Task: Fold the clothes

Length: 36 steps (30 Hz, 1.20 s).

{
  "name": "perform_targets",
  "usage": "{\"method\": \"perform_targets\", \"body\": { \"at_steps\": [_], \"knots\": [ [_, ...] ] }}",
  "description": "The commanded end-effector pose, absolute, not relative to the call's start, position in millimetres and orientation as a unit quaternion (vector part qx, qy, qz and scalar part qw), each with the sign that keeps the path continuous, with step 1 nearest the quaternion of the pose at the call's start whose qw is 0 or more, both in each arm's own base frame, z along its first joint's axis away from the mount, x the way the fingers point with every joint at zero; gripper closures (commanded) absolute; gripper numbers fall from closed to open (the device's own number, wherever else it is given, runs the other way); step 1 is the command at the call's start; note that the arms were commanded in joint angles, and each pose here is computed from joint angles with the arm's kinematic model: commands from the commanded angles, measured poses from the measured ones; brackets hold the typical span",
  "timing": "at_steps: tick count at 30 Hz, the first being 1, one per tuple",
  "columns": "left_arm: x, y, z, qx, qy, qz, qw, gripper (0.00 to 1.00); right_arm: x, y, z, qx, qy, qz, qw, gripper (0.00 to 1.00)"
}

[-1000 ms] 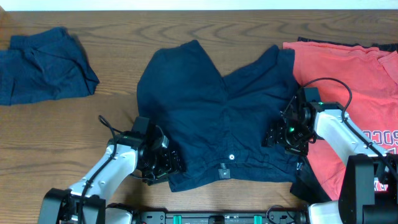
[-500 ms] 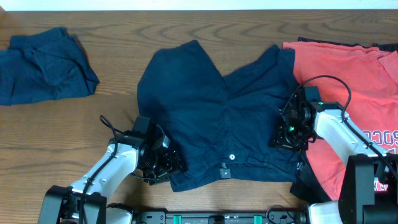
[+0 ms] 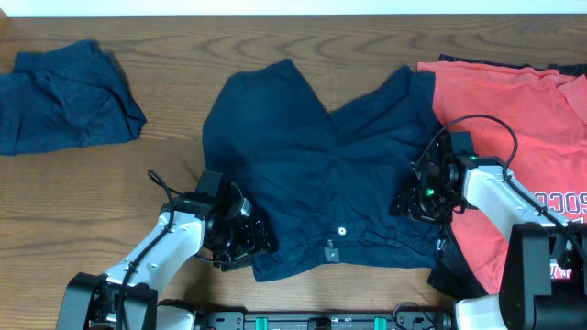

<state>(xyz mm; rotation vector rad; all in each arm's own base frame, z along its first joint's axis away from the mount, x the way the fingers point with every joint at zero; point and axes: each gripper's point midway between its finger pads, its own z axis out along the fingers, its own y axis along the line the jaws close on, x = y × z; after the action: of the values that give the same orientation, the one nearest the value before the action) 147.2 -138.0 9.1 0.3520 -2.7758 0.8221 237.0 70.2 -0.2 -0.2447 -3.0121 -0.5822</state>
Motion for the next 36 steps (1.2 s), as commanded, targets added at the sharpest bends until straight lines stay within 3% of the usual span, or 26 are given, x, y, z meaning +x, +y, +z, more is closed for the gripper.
{"method": "perform_targets", "body": {
  "at_steps": [1,5,10,12,18,22,24,25,27,31,36],
  "knots": [
    [140.9,-126.9,-8.5,0.112,-0.957,0.243,0.112,0.3,217.5,74.2,-28.1,-0.073,-0.976,-0.193,0.072,0.54],
    [141.5,-127.0,-8.5,0.111,-0.957,0.243,0.111,0.3,232.9,76.0,-27.7,-0.067,-0.977,-0.2,0.042,0.55],
    [142.6,-127.4,-8.5,0.111,-0.957,0.244,0.108,0.3,247.3,76.8,-23.8,-0.056,-0.977,-0.203,0.018,0.73],
    [143.1,-127.5,-8.6,0.112,-0.957,0.245,0.108,0.3,251.6,76.8,-21.7,-0.052,-0.978,-0.203,0.012,0.74],
    [145.6,-128.1,-8.6,0.111,-0.957,0.246,0.103,0.3,283.4,75.6,-4.5,-0.04,-0.979,-0.2,-0.027,0.88],
    [146.6,-128.3,-8.6,0.11,-0.957,0.247,0.101,0.3,322.0,77.3,31.1,-0.027,-0.977,-0.202,-0.067,0.78],
    [147.3,-128.5,-8.6,0.11,-0.957,0.248,0.099,0.3,338.7,78.0,54.3,-0.017,-0.976,-0.202,-0.083,0.66],
    [148.0,-128.7,-8.6,0.109,-0.958,0.248,0.098,0.3,346.1,78.4,68.5,-0.012,-0.975,-0.202,-0.09,0.55],
    [149.4,-129.1,-8.7,0.108,-0.958,0.249,0.095,0.3,352.9,77.0,96.0,-0.012,-0.977,-0.192,-0.088,0.01],
    [151.5,-129.6,-8.6,0.107,-0.958,0.251,0.09,0.3,337.5,68.3,107.7,-0.012,-0.985,-0.162,-0.052,0.01],
    [153.5,-130.0,-8.6,0.106,-0.958,0.253,0.086,0.3,307.0,58.0,78.0,-0.03,-0.987,-0.159,0.002,0.01]
  ]
}}
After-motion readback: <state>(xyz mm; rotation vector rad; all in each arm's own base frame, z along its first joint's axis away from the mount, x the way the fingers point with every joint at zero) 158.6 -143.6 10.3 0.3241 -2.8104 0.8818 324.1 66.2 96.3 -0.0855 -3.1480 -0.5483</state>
